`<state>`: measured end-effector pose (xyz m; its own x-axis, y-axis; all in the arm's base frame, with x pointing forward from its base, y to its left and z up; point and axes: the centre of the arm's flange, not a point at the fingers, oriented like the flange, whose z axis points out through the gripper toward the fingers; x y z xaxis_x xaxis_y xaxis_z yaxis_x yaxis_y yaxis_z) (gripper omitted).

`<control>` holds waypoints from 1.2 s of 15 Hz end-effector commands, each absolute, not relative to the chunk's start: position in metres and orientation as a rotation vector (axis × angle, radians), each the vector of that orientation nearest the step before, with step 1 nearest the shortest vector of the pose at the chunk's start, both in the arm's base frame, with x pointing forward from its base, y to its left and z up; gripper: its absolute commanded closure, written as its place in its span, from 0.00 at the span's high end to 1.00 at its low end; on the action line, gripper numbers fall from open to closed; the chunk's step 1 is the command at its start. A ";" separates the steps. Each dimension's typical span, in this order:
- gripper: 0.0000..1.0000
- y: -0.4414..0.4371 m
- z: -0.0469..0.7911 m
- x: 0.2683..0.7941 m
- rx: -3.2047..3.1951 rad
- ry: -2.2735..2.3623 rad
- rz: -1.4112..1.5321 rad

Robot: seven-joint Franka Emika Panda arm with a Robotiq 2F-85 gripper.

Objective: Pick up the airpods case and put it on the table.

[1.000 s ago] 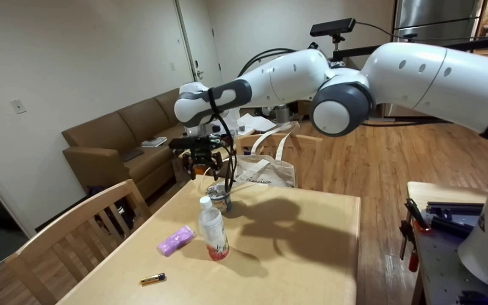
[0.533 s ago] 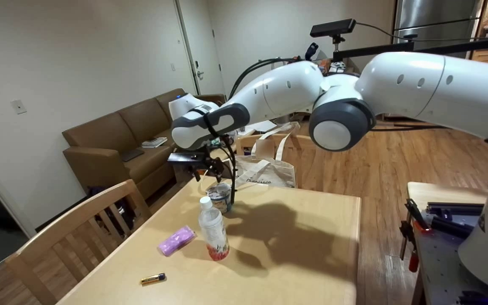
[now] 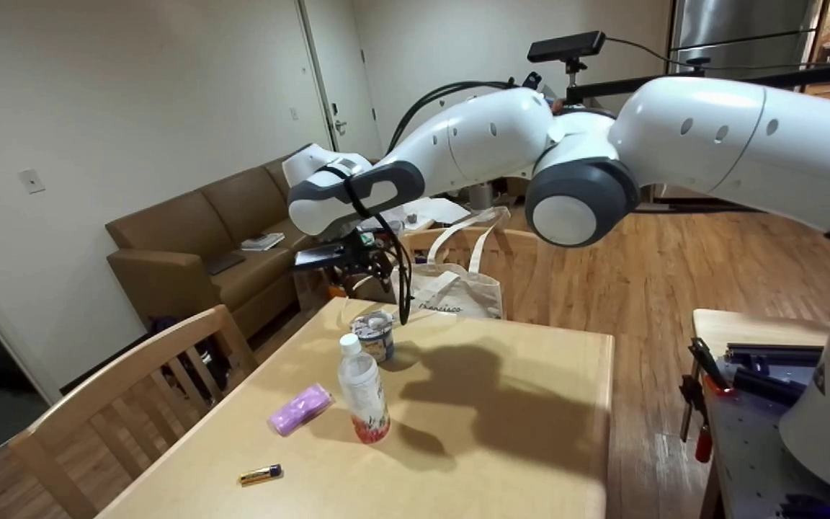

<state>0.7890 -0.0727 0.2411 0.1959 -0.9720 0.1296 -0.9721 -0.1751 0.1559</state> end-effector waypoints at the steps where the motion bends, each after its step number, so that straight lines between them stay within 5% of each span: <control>1: 1.00 -0.073 0.244 0.789 2.286 -1.682 -0.103; 16: 1.00 -0.061 0.192 0.793 2.485 -1.338 -0.317; 17: 0.75 -0.064 0.190 0.792 2.482 -1.343 -0.332; 18: 0.73 -0.066 0.189 0.792 2.477 -1.350 -0.340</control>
<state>0.7670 -0.0539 0.1897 0.5294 -0.8481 -0.0190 -0.7884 -0.5002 0.3581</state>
